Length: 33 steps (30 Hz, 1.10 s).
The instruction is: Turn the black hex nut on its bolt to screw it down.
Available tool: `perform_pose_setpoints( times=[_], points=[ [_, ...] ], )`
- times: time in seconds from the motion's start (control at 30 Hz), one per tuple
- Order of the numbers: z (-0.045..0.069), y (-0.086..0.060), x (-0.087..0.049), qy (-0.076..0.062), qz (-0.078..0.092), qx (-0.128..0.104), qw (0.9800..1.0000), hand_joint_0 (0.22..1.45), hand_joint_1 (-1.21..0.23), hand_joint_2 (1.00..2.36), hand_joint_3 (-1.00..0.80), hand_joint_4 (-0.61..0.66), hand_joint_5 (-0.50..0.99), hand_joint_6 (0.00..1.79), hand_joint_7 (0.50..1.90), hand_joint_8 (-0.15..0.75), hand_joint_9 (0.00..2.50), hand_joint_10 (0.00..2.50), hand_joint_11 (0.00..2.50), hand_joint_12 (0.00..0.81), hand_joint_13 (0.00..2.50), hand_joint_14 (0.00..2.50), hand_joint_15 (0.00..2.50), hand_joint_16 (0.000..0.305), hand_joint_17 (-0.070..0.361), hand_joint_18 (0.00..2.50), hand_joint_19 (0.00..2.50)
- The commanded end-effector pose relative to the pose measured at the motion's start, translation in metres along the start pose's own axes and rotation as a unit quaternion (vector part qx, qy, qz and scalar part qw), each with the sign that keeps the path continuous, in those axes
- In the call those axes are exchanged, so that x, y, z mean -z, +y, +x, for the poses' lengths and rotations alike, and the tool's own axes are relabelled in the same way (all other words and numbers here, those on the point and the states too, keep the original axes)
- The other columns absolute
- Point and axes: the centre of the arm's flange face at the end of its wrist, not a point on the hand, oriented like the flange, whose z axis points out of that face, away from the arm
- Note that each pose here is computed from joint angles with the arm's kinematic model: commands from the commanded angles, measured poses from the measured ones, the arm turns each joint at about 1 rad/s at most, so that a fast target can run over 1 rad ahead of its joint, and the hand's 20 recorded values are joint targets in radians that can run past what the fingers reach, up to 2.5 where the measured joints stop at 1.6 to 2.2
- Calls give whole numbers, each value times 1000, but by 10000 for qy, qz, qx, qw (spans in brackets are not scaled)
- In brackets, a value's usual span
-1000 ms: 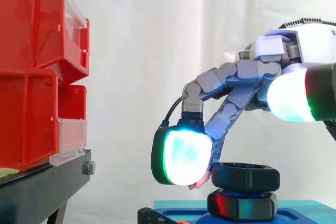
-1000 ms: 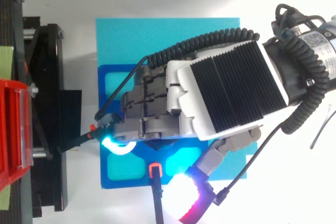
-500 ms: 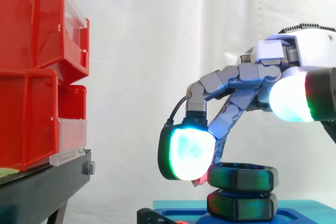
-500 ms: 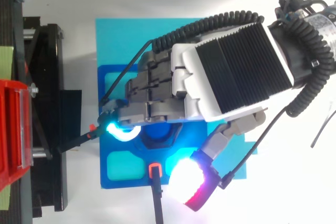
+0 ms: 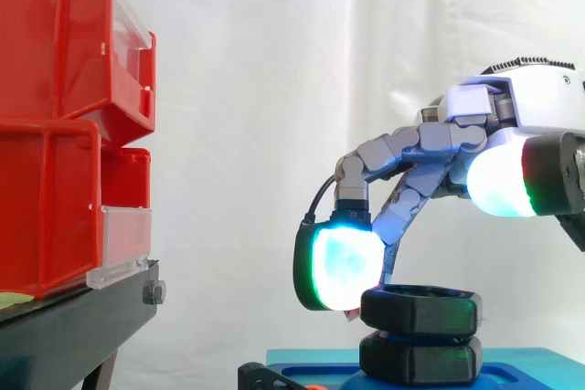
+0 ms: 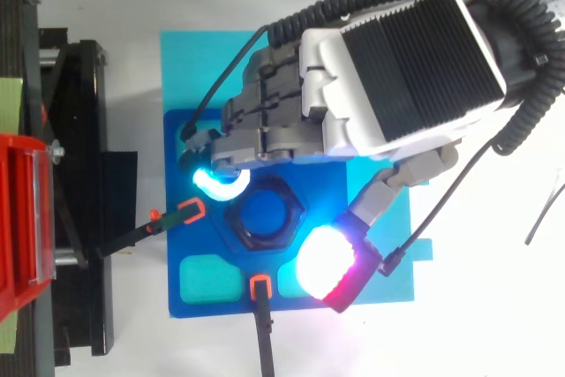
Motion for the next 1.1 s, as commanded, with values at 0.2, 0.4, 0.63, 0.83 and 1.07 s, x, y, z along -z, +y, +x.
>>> perform_pose_setpoints(
  times=[0.2, 0.4, 0.63, 0.83, 1.07],
  points=[
    [-5, -13, 11, -13, -54, 15, 10000, 493, -300, 1000, -500, 334, -140, 506, 1140, 371, 797, 14, 558, 397, 842, 10, 263, 56, 126, 920, 377],
    [-12, -15, 10, -62, -107, 47, 9999, 493, -301, 1000, -500, 332, -139, 506, 1141, 373, 797, 12, 554, 394, 841, 10, 264, 56, 125, 919, 372],
    [-23, -7, -1, -230, -194, 29, 9995, 493, -300, 1000, -500, 333, -139, 505, 1139, 374, 797, 15, 558, 398, 843, 9, 270, 56, 126, 921, 378],
    [-22, 9, -16, -380, -317, 47, 9988, 494, -302, 1000, -500, 334, -139, 500, 1145, 371, 794, 14, 553, 403, 844, 9, 279, 56, 125, 919, 362],
    [-16, 29, -30, -366, -322, 1, 9988, 494, -306, 1000, -500, 341, -139, 500, 1143, 374, 793, 14, 558, 404, 838, 9, 278, 55, 125, 909, 363]
  ],
)
